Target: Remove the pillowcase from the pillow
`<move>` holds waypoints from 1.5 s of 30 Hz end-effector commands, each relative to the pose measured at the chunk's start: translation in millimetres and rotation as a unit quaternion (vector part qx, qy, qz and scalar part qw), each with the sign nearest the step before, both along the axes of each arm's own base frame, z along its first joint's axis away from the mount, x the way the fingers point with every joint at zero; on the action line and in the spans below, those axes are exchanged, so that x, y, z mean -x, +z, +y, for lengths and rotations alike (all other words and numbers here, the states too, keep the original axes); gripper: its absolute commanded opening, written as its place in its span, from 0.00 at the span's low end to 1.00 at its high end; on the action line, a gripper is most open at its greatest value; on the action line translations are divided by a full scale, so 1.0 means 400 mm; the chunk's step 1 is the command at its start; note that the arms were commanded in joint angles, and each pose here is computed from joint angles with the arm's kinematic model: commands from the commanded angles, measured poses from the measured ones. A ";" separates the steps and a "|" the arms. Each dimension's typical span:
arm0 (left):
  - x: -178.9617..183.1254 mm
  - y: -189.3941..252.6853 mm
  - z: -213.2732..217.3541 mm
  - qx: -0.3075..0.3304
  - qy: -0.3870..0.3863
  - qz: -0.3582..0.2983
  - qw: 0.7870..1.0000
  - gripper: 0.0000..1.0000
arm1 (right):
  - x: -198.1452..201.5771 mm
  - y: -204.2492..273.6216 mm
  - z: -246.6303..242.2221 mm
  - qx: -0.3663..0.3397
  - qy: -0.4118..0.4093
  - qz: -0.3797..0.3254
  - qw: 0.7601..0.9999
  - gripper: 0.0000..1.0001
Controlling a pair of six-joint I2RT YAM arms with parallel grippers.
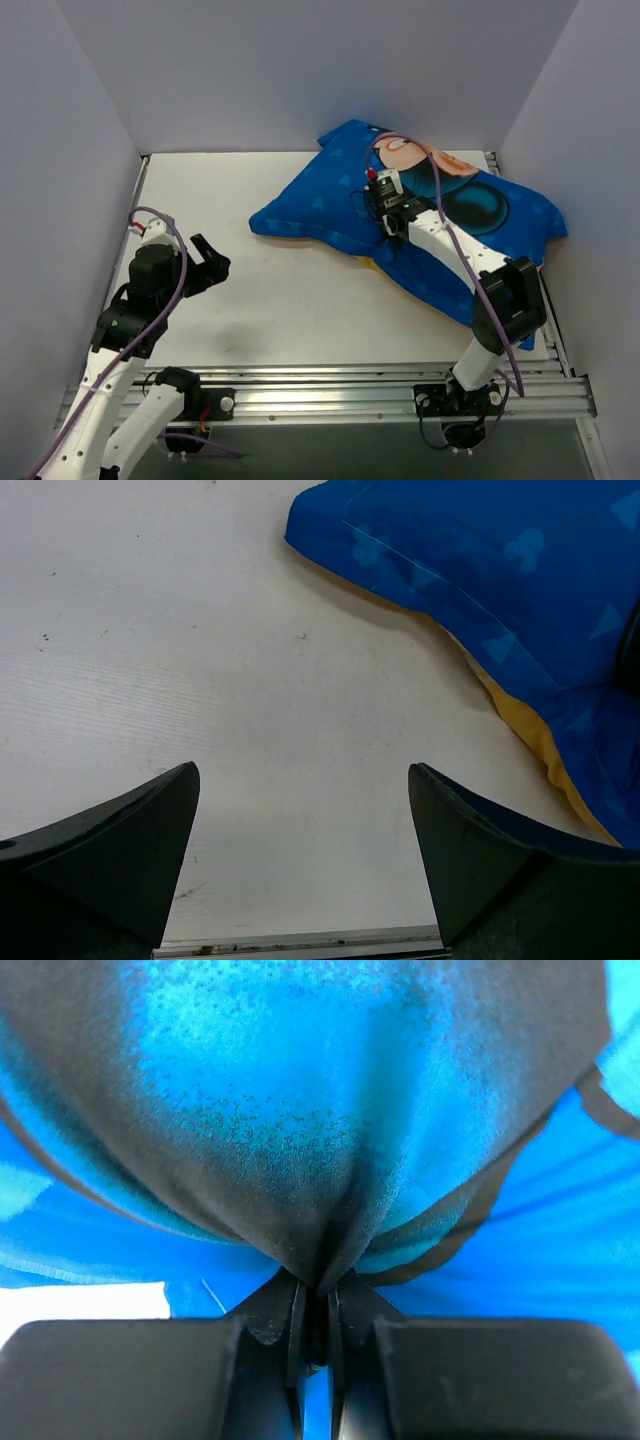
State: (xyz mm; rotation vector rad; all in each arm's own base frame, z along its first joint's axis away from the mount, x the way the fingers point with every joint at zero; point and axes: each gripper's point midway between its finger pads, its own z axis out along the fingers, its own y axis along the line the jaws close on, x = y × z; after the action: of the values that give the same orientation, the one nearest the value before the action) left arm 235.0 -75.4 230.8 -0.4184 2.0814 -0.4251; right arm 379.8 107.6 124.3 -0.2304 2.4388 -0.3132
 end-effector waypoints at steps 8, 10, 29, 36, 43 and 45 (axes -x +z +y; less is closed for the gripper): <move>0.000 0.110 0.004 -0.029 -0.027 -0.041 0.998 0.94 | 0.161 0.009 0.569 -0.212 0.114 0.021 0.970 0.00; 0.006 0.117 0.005 -0.029 -0.028 -0.042 0.998 0.94 | 0.179 0.053 0.648 -0.242 0.132 0.011 0.961 0.00; -0.043 0.143 -0.069 0.018 -0.068 -0.024 0.997 0.94 | 0.088 0.445 0.374 -0.355 0.111 -0.087 0.924 0.88; -0.145 0.035 -0.162 0.046 -0.110 0.039 0.992 0.94 | 0.028 0.316 0.167 -0.394 0.047 -0.048 0.917 1.00; -0.142 -0.178 -0.161 0.048 -0.074 0.140 0.986 0.94 | -0.011 0.157 0.213 -0.462 0.073 0.016 0.884 1.00; -0.113 -0.256 -0.155 0.060 -0.056 0.172 0.982 0.94 | 0.003 0.110 0.240 -0.479 0.087 0.045 0.872 1.00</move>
State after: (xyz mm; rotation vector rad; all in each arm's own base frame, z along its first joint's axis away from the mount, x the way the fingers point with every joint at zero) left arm 283.0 -134.0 147.7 -0.3902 2.4347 -0.5452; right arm 379.5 175.2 167.3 0.0877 2.3842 0.7960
